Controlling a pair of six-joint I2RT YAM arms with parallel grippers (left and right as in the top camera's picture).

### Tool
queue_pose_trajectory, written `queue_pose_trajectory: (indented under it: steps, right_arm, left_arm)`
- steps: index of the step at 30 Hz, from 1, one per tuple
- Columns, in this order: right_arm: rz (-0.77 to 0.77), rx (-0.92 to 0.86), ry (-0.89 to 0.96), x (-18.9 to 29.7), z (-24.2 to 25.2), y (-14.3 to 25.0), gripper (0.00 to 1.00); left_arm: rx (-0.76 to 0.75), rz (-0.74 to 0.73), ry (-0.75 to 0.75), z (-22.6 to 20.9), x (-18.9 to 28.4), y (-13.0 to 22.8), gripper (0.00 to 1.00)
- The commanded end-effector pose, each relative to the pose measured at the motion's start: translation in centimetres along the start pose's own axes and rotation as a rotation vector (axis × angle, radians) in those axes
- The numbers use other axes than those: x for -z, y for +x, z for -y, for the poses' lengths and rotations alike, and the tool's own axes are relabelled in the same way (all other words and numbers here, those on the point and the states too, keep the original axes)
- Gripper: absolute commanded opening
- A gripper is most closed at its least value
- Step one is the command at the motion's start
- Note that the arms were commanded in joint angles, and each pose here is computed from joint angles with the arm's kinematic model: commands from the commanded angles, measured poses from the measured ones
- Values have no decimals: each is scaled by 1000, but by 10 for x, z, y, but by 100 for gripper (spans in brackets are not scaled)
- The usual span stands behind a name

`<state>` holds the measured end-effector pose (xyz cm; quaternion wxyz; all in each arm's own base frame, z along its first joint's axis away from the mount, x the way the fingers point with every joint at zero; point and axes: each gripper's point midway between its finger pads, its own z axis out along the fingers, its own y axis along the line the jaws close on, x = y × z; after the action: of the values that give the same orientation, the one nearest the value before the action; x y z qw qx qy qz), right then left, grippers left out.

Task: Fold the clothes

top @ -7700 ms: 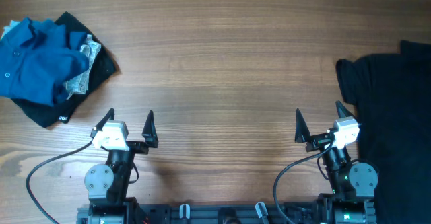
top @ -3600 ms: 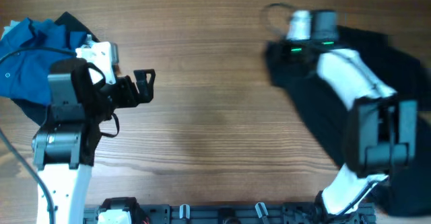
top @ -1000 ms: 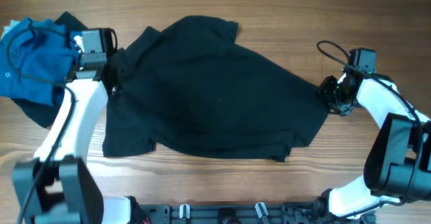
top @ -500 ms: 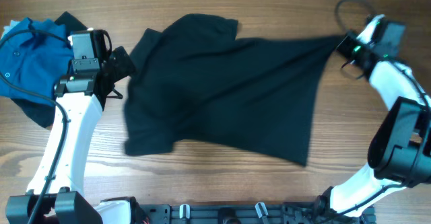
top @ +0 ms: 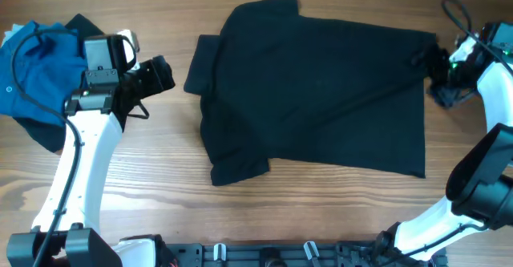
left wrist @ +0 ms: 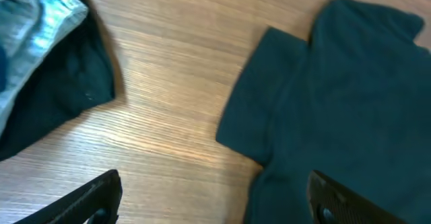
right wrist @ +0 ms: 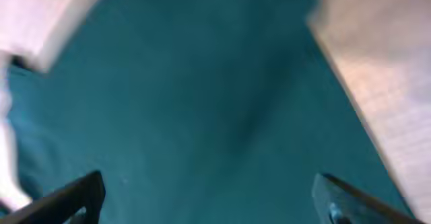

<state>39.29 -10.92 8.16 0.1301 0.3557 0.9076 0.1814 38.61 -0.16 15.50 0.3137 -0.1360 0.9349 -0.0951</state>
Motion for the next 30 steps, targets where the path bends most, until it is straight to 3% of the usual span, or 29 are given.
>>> queue_pose_trajectory:
  steps: [1,2,4,7,9,13,14,16,17,19,23,24,25,26,27,28,30]
  right_arm:
    - [46,-72,395,21,68,8,82]
    - [49,-103,490,25,86,13,74]
    - [-10,-113,588,24,110,35,72]
    - [-123,-142,584,9,128,70,80]
    - [-169,-170,569,-2,138,90,79]
    - [-277,-199,490,-22,139,128,68]
    - [-291,-196,495,-24,142,135,61]
    - [-293,-179,505,-28,147,139,60]
    - [-262,-176,556,-26,158,135,53]
    - [-196,-239,620,-19,172,123,6]
    - [-137,-373,602,2,191,98,4]
    - [-124,-412,598,11,198,92,5]
    - [-123,-430,593,15,200,90,21]
    - [-126,-446,581,17,201,89,71]
    - [-129,-455,565,18,200,89,89]
    - [-128,-458,548,18,198,88,96]
    - [-124,-434,493,18,189,81,97]
  left_arm:
    - [-54,-18,50,9,5,6,88]
    - [-53,-24,49,9,5,7,88]
    - [-52,-32,48,9,5,10,88]
    - [-59,-41,60,13,5,12,92]
    - [-65,-51,93,21,5,15,92]
    - [-81,-59,111,29,5,18,92]
    - [-84,-60,113,31,5,18,93]
    - [-85,-60,114,31,5,19,93]
    - [-85,-60,113,31,5,19,94]
    - [-86,-59,113,31,5,18,100]
    - [-85,-62,113,31,5,19,100]
    - [-85,-63,112,31,5,19,100]
    - [-85,-63,112,31,5,19,100]
    - [-84,-63,112,31,5,19,100]
    - [-85,-64,113,31,5,20,100]
    - [-86,-66,113,31,4,20,100]
    - [-94,-79,117,34,1,24,100]
